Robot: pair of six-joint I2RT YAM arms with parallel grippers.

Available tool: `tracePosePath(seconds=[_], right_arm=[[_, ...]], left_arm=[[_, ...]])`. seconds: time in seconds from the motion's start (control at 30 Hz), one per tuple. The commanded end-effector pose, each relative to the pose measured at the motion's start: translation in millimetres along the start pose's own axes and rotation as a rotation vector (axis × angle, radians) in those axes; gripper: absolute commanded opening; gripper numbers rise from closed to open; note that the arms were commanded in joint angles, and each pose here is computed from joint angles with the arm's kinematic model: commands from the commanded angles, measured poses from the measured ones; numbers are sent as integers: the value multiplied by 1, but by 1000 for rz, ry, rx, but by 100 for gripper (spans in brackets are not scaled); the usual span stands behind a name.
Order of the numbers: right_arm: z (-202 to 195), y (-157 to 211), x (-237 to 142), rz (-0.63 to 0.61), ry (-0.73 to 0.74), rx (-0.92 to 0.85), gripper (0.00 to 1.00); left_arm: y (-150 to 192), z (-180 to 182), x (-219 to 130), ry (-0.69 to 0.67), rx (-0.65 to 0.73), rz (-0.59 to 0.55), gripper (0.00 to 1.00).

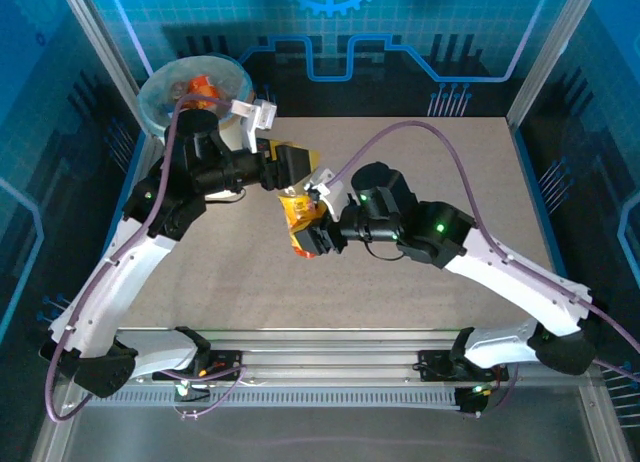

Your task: Put the plastic bottles in the bin

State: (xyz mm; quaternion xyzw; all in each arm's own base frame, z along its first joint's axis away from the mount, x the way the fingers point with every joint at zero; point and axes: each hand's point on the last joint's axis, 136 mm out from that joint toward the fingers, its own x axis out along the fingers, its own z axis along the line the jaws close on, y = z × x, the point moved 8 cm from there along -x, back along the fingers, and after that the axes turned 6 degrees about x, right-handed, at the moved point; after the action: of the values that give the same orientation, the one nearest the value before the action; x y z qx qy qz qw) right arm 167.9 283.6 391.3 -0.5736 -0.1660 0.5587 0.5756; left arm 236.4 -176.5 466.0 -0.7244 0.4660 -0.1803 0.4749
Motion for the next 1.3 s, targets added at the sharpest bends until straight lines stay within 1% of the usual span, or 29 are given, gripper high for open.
tracePosePath(seconds=[0.0,0.07,0.13,0.17,0.27,0.3,0.33,0.43,0.5,0.57,0.63,0.67,0.73,0.8,0.87,0.9,0.97,1.0,1.07,1.1,1.13,1.17,1.27], right_arm=[[7,-16,-2,-37,-26,-53,52],[3,-18,4,-33,-2,-44,56],[-1,-21,8,-37,29,-34,62],[-2,-25,10,-43,44,-33,68],[-9,-38,14,-62,125,-43,92],[-13,-43,16,-68,166,-46,98],[-16,-47,17,-78,207,-52,100],[-33,-61,21,-98,342,-70,100],[-50,-68,24,-99,414,-54,100],[-65,-73,28,-89,435,-26,100],[-78,-76,32,-78,435,1,100],[-84,-76,34,-71,432,9,100],[-94,-75,39,-59,437,17,100],[-104,-72,45,-38,450,20,100],[-112,-68,52,-17,459,32,100],[-116,-65,55,-3,461,41,100],[-123,-60,61,18,466,62,100],[-125,-58,64,26,462,75,100],[-129,-55,69,43,448,96,100],[-131,-53,72,50,446,106,100],[-131,-52,74,55,442,113,100],[-132,-52,75,57,436,120,100],[-132,-52,78,62,425,130,100]], left_arm=[[-8,-2,-3,25,25,-27,50],[-10,0,-6,4,37,-37,39],[-15,4,-10,-37,48,-63,24],[-19,7,-14,-70,58,-85,19],[-34,16,-25,-183,97,-157,17],[-42,22,-30,-233,117,-185,17],[-50,26,-35,-277,133,-210,18],[-82,52,-52,-465,186,-288,21],[-104,81,-63,-610,197,-321,22],[-125,105,-76,-709,191,-366,23],[-141,133,-89,-780,163,-405,24],[-148,150,-98,-823,136,-431,24],[-157,193,-112,-883,28,-481,24],[-159,243,-129,-869,-142,-574,24],[-155,283,-139,-798,-299,-640,24],[-153,298,-139,-759,-339,-653,26],[-146,317,-135,-764,-389,-640,30],[-142,323,-132,-757,-402,-624,39],[-133,329,-131,-782,-423,-602,65],[-129,328,-134,-812,-415,-598,74],[-126,327,-138,-849,-408,-602,80],[-123,325,-144,-886,-400,-612,84],[-121,317,-164,-978,-366,-642,86]])
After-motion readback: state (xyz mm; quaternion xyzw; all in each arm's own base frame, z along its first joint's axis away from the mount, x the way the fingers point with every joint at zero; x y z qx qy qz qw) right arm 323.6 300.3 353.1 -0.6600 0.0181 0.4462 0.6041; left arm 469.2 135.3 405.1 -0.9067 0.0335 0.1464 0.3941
